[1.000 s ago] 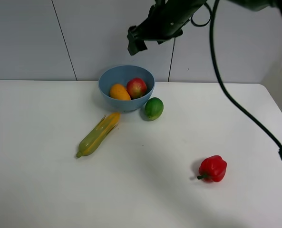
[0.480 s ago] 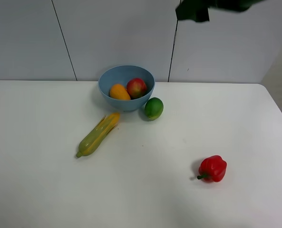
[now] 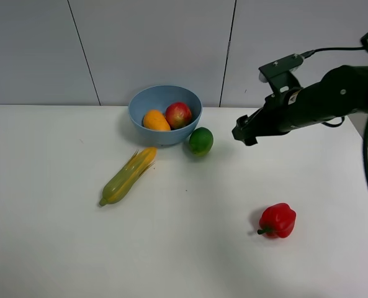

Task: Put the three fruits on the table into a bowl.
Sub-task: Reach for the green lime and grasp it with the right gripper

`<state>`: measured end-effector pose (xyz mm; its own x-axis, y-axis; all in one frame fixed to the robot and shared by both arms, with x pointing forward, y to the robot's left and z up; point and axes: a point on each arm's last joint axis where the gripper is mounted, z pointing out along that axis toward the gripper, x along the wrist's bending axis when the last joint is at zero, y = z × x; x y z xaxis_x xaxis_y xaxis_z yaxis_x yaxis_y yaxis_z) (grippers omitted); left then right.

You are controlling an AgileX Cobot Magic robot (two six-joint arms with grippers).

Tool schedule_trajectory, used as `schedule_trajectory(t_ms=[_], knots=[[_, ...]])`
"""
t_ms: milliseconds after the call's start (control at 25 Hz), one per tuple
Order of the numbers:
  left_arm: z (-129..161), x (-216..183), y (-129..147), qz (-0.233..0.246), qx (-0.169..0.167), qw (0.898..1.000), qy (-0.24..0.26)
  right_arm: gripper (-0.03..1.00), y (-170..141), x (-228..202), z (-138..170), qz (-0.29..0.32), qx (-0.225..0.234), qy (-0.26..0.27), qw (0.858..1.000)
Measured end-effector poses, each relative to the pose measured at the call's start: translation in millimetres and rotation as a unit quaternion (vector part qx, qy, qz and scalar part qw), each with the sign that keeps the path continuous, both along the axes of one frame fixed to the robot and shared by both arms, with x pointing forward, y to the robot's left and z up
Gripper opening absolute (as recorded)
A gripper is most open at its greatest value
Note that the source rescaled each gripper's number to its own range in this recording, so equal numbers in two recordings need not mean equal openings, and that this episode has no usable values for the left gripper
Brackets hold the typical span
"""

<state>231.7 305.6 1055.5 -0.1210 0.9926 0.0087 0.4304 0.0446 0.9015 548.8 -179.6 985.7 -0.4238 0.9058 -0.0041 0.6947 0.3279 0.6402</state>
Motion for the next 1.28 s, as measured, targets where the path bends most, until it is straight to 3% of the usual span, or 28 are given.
schedule_trajectory(t_ms=[240, 480, 1120, 1200, 1280], knots=[[0.0, 0.0, 0.0, 0.000, 0.000, 1.000, 0.000, 0.58, 40.3, 39.0, -50.5, 0.034, -0.019, 0.038, 0.999], [0.0, 0.0, 0.0, 0.000, 0.000, 1.000, 0.000, 0.58, 72.0, 76.1, -73.8, 0.051, -0.018, 0.041, 0.998], [0.0, 0.0, 0.0, 0.000, 0.000, 1.000, 0.000, 0.58, 94.5, 99.3, -105.7, 0.049, -0.007, 0.063, 0.997], [0.0, 0.0, 0.0, 0.000, 0.000, 1.000, 0.000, 0.51, 94.4, 98.9, -109.2, 0.049, -0.009, 0.068, 0.996], [0.0, 0.0, 0.0, 0.000, 0.000, 1.000, 0.000, 0.33, 94.3, 98.3, -109.9, 0.050, -0.010, 0.072, 0.996]])
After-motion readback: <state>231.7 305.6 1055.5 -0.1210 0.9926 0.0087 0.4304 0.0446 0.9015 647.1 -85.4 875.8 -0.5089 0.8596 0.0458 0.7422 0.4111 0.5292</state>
